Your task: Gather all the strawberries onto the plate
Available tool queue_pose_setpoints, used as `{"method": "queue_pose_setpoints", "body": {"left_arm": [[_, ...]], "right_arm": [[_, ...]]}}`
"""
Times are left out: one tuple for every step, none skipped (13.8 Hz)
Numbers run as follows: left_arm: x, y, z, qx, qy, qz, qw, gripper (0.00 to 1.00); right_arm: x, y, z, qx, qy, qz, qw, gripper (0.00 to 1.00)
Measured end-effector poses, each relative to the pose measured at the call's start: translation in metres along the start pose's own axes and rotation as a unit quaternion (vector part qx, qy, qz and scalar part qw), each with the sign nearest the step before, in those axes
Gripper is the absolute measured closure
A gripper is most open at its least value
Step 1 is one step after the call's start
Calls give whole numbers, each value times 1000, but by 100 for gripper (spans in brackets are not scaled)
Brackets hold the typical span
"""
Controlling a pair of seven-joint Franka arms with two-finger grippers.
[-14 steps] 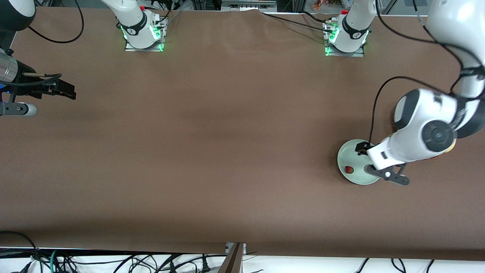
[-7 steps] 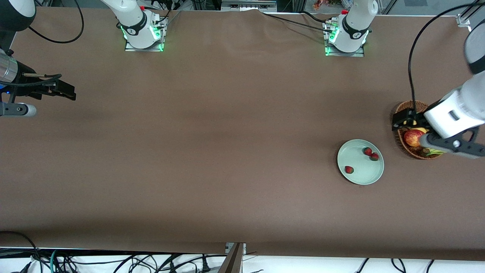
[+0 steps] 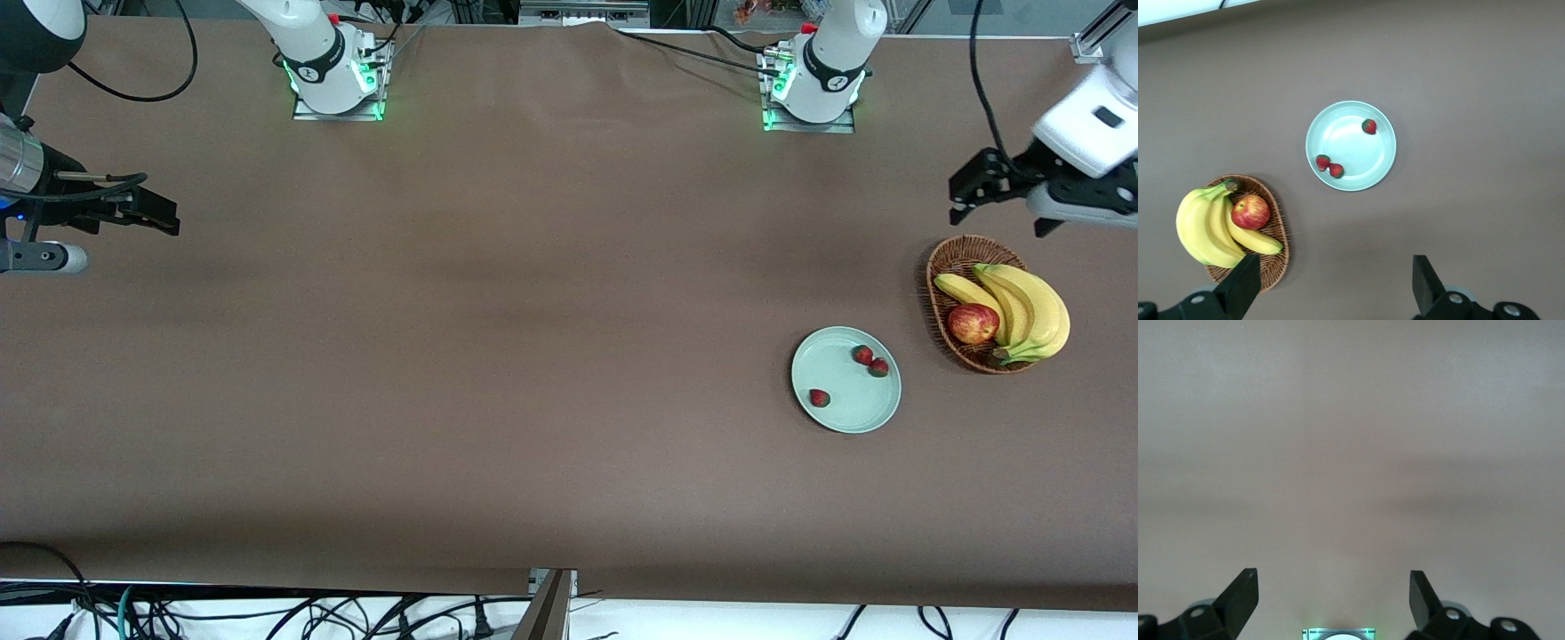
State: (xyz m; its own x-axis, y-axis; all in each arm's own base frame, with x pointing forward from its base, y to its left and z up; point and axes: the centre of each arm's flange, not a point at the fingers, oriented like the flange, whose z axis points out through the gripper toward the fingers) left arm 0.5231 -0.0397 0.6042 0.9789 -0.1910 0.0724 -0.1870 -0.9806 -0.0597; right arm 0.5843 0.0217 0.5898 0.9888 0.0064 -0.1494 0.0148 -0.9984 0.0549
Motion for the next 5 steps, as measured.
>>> {"method": "queue_pose_setpoints", "body": {"left_arm": [[-3,3,5,-1,-5,3,1000,0],[-2,3,8,-1,-11,3,1000,0],[-1,2,11,-3,-23,1,1000,0],[1,-1,12,-5,-33,-1,999,0],[6,-4,10,-6,-38,-2,999,0]], "right_arm": [[0,0,-1,0,2,0,1000,0],[1,0,-2,0,5,0,1000,0],[1,0,-4,0,7,-1,1000,0],[1,0,-5,0,8,-1,1000,0],[1,0,-6,0,9,-1,1000,0]]}}
